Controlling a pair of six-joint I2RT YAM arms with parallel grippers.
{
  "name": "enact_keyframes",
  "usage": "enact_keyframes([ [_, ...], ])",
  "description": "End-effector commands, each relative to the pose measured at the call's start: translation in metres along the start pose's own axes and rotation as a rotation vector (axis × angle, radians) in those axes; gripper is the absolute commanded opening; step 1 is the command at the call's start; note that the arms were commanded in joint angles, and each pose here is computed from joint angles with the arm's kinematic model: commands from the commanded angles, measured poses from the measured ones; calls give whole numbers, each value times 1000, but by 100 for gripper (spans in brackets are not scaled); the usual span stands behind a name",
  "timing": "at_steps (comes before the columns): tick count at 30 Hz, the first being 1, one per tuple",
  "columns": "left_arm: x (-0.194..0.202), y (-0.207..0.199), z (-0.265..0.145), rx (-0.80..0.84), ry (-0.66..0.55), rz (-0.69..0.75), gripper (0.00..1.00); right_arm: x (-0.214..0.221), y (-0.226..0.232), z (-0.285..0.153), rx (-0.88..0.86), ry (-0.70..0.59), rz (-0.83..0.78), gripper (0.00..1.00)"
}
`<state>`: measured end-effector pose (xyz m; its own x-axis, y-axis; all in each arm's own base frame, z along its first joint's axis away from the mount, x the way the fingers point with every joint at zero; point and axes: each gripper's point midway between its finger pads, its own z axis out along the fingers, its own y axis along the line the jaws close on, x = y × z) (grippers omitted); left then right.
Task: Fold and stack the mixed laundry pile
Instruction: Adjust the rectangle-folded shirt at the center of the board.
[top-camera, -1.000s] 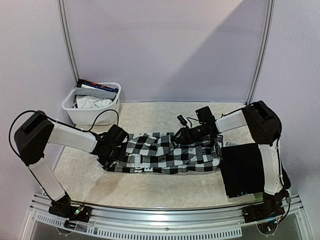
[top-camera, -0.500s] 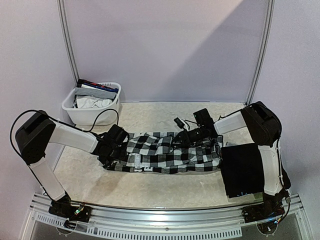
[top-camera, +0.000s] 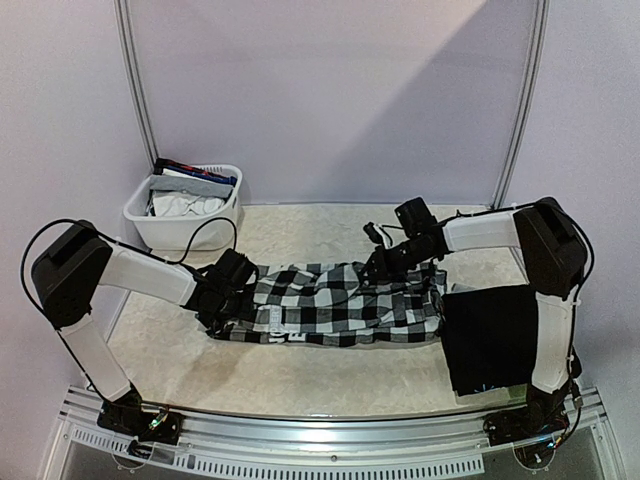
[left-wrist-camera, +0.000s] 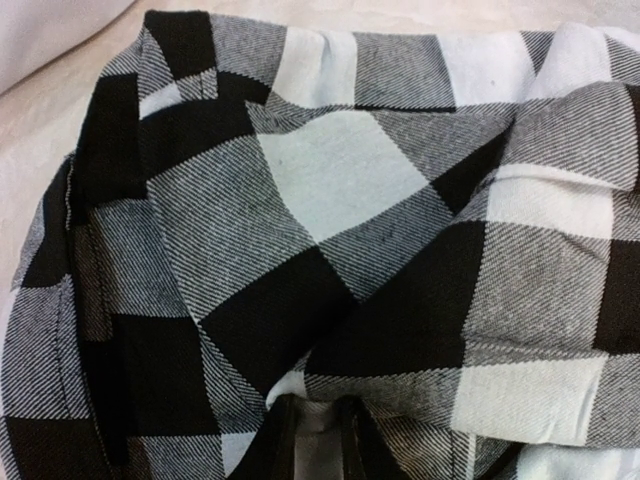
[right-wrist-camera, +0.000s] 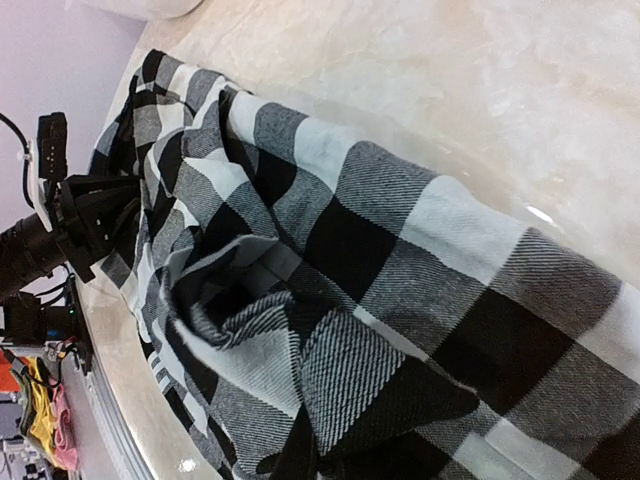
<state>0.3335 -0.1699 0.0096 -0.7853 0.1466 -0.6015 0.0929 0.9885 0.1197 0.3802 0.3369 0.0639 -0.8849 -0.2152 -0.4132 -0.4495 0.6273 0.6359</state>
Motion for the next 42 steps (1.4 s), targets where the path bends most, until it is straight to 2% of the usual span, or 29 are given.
enact_keyframes([
  [1,41,8,11,-6,132,21,18,-9,-11,-42,218,-41,-11,3],
  [6,35,3,7,19,118,12,16,-3,-41,-67,457,-25,22,3],
  [9,27,1,-4,35,97,1,16,7,-54,-72,530,10,38,3],
  [19,-7,-4,-44,89,-19,-36,33,5,-63,-77,598,17,27,4],
  [29,-34,4,-70,97,-133,-82,35,8,-77,-85,688,31,38,5],
  [34,-60,-9,-80,155,-200,-77,35,4,-74,-100,732,6,34,5],
  [42,-68,-40,-54,239,-184,-54,32,17,-88,-94,767,38,55,6],
])
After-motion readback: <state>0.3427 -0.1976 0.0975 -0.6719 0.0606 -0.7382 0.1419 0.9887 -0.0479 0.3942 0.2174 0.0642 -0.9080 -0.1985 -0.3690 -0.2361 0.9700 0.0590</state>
